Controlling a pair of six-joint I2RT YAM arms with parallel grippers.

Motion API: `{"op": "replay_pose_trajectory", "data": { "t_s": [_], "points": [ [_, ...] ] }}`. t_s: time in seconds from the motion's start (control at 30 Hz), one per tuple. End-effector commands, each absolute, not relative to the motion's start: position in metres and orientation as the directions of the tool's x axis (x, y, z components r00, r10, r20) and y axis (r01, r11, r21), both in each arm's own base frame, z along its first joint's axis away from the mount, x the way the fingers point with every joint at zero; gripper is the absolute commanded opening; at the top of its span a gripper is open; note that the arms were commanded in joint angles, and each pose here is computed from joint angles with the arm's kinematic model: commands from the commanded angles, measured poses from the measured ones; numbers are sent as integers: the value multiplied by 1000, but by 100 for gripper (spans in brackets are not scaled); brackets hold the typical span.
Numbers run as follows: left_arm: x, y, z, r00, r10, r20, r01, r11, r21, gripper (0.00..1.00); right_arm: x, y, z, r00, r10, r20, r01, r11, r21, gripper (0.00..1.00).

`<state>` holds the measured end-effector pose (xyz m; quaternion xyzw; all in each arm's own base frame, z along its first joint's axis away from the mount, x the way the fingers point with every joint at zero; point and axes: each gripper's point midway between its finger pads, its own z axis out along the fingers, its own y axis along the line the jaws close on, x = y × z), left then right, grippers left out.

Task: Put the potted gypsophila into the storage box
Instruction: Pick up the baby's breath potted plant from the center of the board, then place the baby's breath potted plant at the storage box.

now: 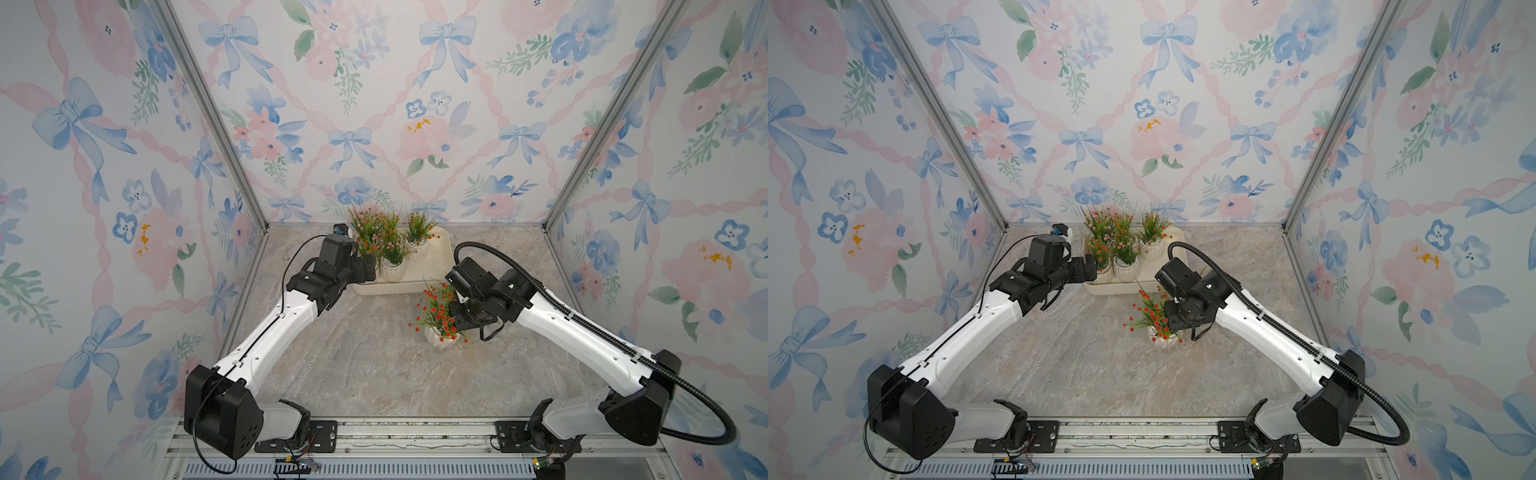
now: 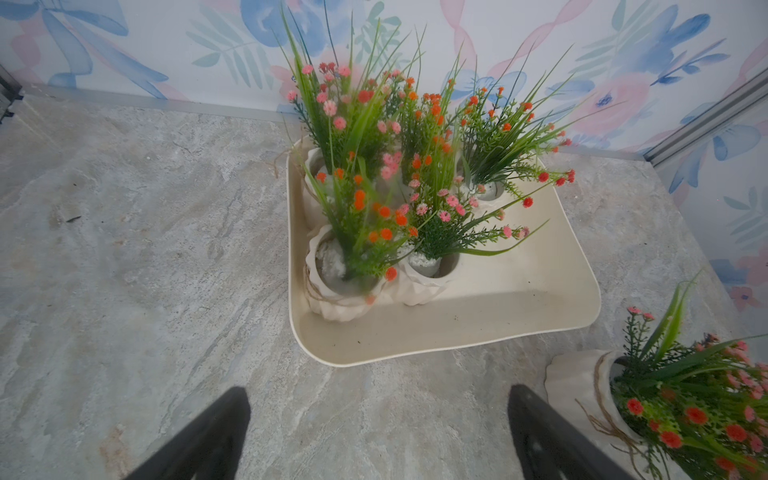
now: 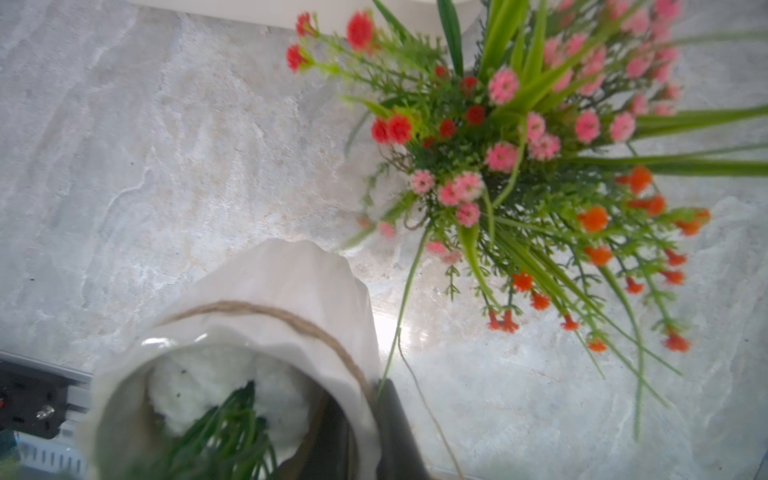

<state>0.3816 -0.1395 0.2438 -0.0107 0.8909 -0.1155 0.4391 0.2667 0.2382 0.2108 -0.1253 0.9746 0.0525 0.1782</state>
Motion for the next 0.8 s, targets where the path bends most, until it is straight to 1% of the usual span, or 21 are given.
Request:
{"op": "replay_pose_trajectory", "data": {
  "t_s": [0.0, 0.13, 0.33, 0.53, 0.77],
  "points": [
    [378, -136, 250, -598, -131, -790, 86, 970, -226, 98, 277, 261, 221, -885, -280, -372, -331, 941, 77, 11],
    [376, -132, 249, -597, -134, -791, 81, 971, -225, 98, 295, 278, 226, -869, -311, -385, -363, 930, 66, 11],
    [373, -125, 249, -591, -141, -794, 67, 973, -223, 98, 331, 298, 231, -855, -314, -413, -374, 925, 71, 10],
    [370, -117, 247, -592, -146, -793, 56, 974, -221, 98, 379, 304, 232, -860, -267, -434, -339, 936, 94, 11],
    [367, -104, 240, -597, -154, -787, 35, 975, -218, 98, 430, 296, 215, -884, -178, -432, -263, 954, 145, 11]
  ]
}}
